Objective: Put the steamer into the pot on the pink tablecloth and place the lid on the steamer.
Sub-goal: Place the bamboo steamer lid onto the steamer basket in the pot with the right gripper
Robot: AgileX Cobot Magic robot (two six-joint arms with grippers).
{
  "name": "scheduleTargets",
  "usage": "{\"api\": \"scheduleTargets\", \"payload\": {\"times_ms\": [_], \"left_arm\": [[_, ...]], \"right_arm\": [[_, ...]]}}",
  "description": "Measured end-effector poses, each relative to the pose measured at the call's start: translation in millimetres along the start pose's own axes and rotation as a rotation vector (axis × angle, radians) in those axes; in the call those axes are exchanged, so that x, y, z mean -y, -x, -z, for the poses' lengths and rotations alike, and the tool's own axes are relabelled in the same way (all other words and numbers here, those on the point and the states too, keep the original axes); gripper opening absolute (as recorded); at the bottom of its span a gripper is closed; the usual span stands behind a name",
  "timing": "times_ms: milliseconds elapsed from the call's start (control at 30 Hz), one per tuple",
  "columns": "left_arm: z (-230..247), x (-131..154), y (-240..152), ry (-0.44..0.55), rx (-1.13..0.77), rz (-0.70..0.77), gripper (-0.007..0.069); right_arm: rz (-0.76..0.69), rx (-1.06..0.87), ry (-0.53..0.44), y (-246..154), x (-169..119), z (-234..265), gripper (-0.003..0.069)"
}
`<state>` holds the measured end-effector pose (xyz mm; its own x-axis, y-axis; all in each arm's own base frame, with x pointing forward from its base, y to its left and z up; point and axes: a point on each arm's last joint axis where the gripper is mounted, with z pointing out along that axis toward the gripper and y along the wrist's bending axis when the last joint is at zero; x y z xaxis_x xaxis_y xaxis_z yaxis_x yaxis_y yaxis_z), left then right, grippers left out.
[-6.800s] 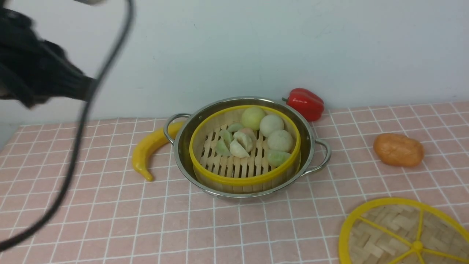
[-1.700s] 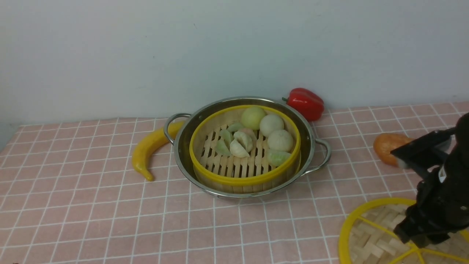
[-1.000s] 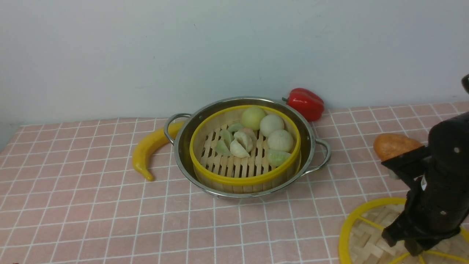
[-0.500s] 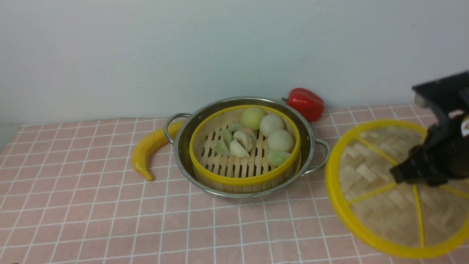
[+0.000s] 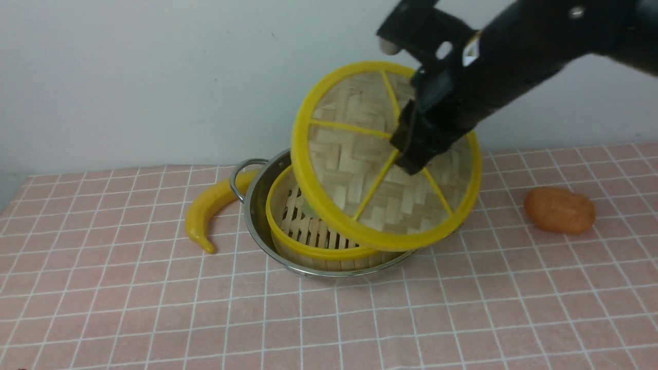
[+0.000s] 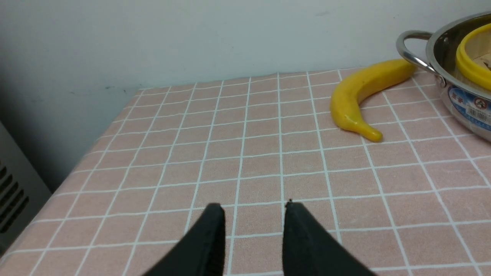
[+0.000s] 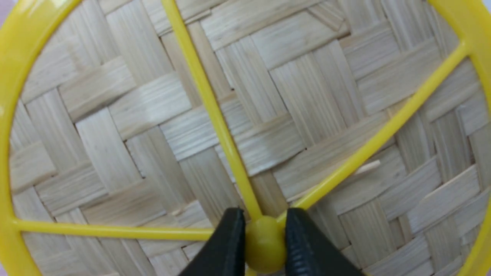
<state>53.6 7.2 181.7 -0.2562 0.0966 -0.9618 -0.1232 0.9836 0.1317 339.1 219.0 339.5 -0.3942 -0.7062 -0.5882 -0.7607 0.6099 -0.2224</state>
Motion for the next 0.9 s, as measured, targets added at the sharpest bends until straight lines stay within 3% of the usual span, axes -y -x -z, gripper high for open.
{"api": "scheduleTargets", "payload": {"times_ms": [167,367,900], "left_arm": [[0.0,0.0,0.0,0.000,0.000,0.000,0.0211],[0.0,0.0,0.0,0.000,0.000,0.000,0.0211],[0.0,0.0,0.0,0.000,0.000,0.000,0.0211]], "right_arm": [[0.092,-0.051,-0.015,19.6,-5.4,-61.6,0.0146],[0.106,-0.089,0.000,18.8,-9.2,-96.0,0.0146],[0.115,-0.040,-0.023,23.6,-7.3,-102.1,0.0146]]}}
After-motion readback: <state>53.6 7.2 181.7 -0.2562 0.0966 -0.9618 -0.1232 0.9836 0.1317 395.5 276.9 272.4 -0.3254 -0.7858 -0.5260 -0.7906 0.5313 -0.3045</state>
